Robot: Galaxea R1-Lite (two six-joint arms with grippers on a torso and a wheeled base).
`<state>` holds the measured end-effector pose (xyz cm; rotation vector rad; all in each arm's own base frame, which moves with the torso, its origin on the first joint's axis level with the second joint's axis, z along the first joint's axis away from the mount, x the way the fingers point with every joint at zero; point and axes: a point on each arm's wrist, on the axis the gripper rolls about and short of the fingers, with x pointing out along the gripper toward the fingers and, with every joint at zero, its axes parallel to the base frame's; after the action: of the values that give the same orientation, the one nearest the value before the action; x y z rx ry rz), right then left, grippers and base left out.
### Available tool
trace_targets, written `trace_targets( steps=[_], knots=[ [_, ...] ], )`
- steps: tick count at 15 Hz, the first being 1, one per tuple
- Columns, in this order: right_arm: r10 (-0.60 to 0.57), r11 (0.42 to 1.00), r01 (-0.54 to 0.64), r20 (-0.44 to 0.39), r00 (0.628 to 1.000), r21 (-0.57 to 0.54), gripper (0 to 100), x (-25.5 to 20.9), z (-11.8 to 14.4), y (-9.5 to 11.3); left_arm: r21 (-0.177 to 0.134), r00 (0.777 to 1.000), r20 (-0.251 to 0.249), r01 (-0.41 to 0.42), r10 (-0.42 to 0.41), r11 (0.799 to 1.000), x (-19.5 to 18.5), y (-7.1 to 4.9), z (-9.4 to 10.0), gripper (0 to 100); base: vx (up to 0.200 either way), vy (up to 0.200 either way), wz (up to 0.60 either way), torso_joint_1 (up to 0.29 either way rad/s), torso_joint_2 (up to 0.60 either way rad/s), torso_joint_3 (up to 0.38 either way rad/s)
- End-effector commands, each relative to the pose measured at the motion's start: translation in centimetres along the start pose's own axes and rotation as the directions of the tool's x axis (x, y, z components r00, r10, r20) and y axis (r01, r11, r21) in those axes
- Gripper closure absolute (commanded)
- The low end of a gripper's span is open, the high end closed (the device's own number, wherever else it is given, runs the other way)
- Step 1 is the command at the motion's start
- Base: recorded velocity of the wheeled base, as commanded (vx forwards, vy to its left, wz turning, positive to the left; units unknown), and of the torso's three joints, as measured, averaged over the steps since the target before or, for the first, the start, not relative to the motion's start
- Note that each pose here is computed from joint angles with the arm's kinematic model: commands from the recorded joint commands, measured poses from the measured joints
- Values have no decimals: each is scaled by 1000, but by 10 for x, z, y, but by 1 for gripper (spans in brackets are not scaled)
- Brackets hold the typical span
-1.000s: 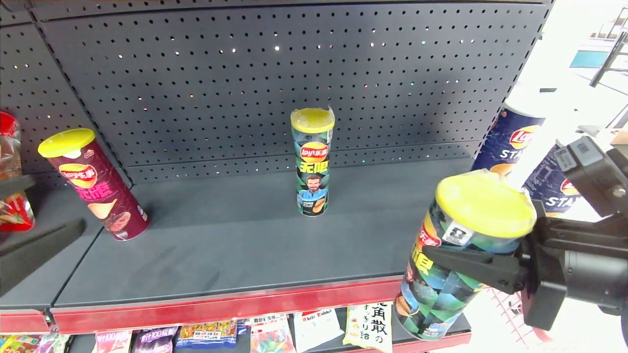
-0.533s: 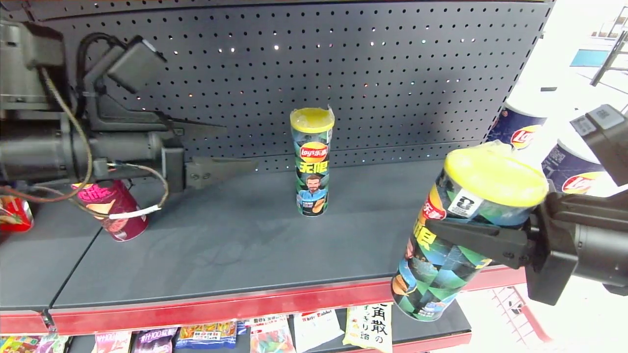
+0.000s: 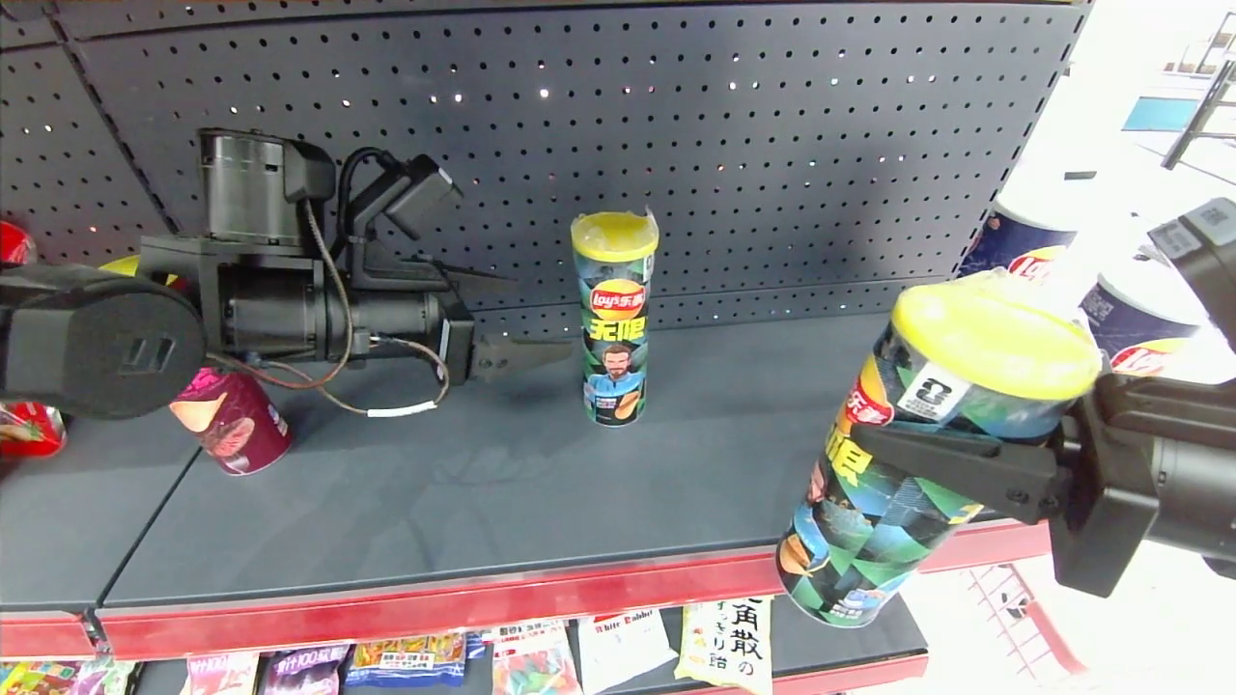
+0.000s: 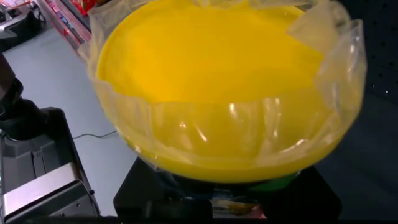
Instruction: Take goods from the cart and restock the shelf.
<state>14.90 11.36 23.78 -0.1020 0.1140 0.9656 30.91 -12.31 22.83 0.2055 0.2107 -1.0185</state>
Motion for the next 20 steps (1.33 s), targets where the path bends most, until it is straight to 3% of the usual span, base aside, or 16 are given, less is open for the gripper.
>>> trace_targets(
  steps=[1, 6, 13, 17, 20],
  knots=[
    [1, 1000, -1, -1, 1000, 0, 100, -1, 0, 0, -7, 1000, -10, 11, -11, 1000, 14, 6, -4, 0, 0, 0, 0, 0, 0, 0],
    [1, 1000, -1, -6, 1000, 2, 100, 0, -1, 0, 18, 1000, 16, -2, 2, 1000, 35, 25, 3, 0, 0, 0, 0, 0, 0, 0],
    [-1, 1000, 1, -10, 1000, 4, 100, 0, -2, 0, 33, 999, 31, 40, -41, 999, 65, 27, 6, 0, 0, 0, 0, 0, 0, 0],
    [-13, 1000, 14, -10, 1000, 6, 100, -1, -3, -3, 36, 997, 28, 77, -78, 996, 79, 18, 6, 0, 0, 0, 0, 0, 0, 0],
    [-21, 1000, 21, -11, 1000, 7, 100, -2, -3, -4, 39, 997, 32, 68, -69, 997, 90, 24, 5, 0, 0, 0, 0, 0, 0, 0]
  ],
)
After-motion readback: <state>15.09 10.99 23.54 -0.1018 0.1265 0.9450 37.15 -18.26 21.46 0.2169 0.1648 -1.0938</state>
